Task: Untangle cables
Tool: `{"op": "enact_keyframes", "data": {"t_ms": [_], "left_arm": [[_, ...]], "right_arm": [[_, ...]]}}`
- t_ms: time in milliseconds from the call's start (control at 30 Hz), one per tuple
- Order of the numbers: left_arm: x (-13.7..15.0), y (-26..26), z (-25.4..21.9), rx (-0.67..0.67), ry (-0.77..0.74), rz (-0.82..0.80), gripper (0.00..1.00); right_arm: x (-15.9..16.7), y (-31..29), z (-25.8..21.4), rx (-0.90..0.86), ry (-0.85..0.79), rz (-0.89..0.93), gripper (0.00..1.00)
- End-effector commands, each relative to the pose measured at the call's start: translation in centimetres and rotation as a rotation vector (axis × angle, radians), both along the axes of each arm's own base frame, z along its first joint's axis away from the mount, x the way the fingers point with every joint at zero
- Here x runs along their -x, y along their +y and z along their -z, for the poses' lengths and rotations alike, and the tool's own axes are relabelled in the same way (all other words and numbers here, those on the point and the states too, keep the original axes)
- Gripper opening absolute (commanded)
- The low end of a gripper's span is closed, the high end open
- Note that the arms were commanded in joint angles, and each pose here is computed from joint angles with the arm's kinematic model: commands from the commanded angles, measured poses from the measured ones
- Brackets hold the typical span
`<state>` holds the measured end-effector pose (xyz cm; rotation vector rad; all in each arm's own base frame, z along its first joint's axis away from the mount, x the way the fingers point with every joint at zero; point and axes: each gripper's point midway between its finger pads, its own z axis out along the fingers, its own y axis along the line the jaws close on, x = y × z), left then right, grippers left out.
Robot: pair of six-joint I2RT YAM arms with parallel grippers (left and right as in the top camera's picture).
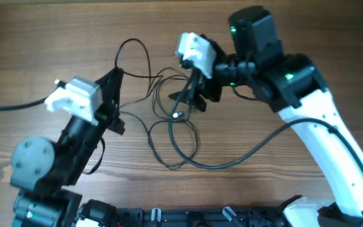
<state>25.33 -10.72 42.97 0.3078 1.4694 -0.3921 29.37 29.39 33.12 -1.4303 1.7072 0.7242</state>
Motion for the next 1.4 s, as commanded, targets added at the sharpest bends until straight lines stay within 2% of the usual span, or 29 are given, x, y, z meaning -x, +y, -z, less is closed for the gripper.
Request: {"op": "enact_keyframes", "data": {"t_ms": [0, 267, 300, 333, 367, 400, 500, 600, 700, 733, 767, 833, 867, 1000, 1100, 1200, 1300, 1367], "left_arm": [[1.2, 0.1, -2.2, 0.026, -0.052, 0.018, 0.04], [2.0, -1.0, -2.7, 0.039, -0.065, 0.098, 0.04], [2.0, -1.0, -2.9, 0.040, -0.070, 0.098, 0.04], [2.0, -1.0, -2.8, 0.040, -0.070, 0.098, 0.04], [2.0, -1.0, -2.8, 0.040, -0.069, 0.098, 0.04], [2.0, -1.0, -2.8, 0.040, -0.069, 0.098, 0.04], [2.0, -1.0, -2.6, 0.037, -0.061, 0.098, 0.04], [1.9, -1.0, -1.9, 0.029, -0.033, 0.097, 0.04], [1.4, -0.5, -0.2, 0.013, 0.039, 0.056, 0.17], [1.1, 0.0, 0.4, 0.008, 0.063, 0.023, 0.25], [0.8, 0.7, 1.3, -0.001, 0.097, -0.023, 0.51], [0.5, 1.5, 2.9, -0.021, 0.157, -0.073, 0.84], [0.5, 1.6, 3.7, -0.032, 0.187, -0.076, 0.86], [0.5, 1.6, 7.1, -0.082, 0.321, -0.077, 0.87], [0.1, 1.4, 10.0, -0.122, 0.432, -0.078, 0.86], [-0.6, 1.0, 14.5, -0.187, 0.612, -0.072, 0.88], [-1.2, -1.1, 18.8, -0.216, 0.794, 0.029, 0.79], [-1.6, -2.3, 20.6, -0.217, 0.869, 0.085, 0.74]], "right_arm": [[0.4, 2.0, 1.0, -0.019, 0.013, -0.080, 1.00], [0.4, 6.5, 0.4, -0.089, -0.081, -0.159, 0.99], [0.4, 6.8, 0.2, -0.097, -0.093, -0.166, 0.91], [0.6, 7.2, 0.1, -0.102, -0.099, -0.175, 0.68], [0.6, 7.3, 0.1, -0.101, -0.104, -0.175, 0.11], [0.4, 7.2, 0.2, -0.093, -0.099, -0.156, 0.04], [-4.0, 4.9, 1.8, 0.000, -0.020, 0.203, 0.04], [-7.4, 1.9, 2.2, 0.083, -0.082, 0.458, 0.04], [-10.7, -3.0, -0.1, 0.149, -0.248, 0.753, 0.04], [-11.3, -4.6, -1.4, 0.152, -0.293, 0.830, 0.04], [-11.7, -7.0, -3.2, 0.145, -0.344, 0.922, 0.04], [-12.0, -11.4, -6.9, 0.095, -0.413, 1.059, 0.04], [-11.9, -14.4, -9.6, 0.035, -0.451, 1.128, 0.04], [-8.9, -26.9, -18.2, -0.116, -0.633, 1.401, 0.04], [-6.1, -34.2, -20.4, -0.117, -0.693, 1.552, 0.04], [-6.5, -38.4, -16.5, -0.141, -0.499, 1.597, 0.04], [-7.9, -43.7, -11.2, -0.233, -0.232, 1.678, 0.04], [-8.1, -46.9, -9.3, -0.243, -0.168, 1.755, 0.04]]}}
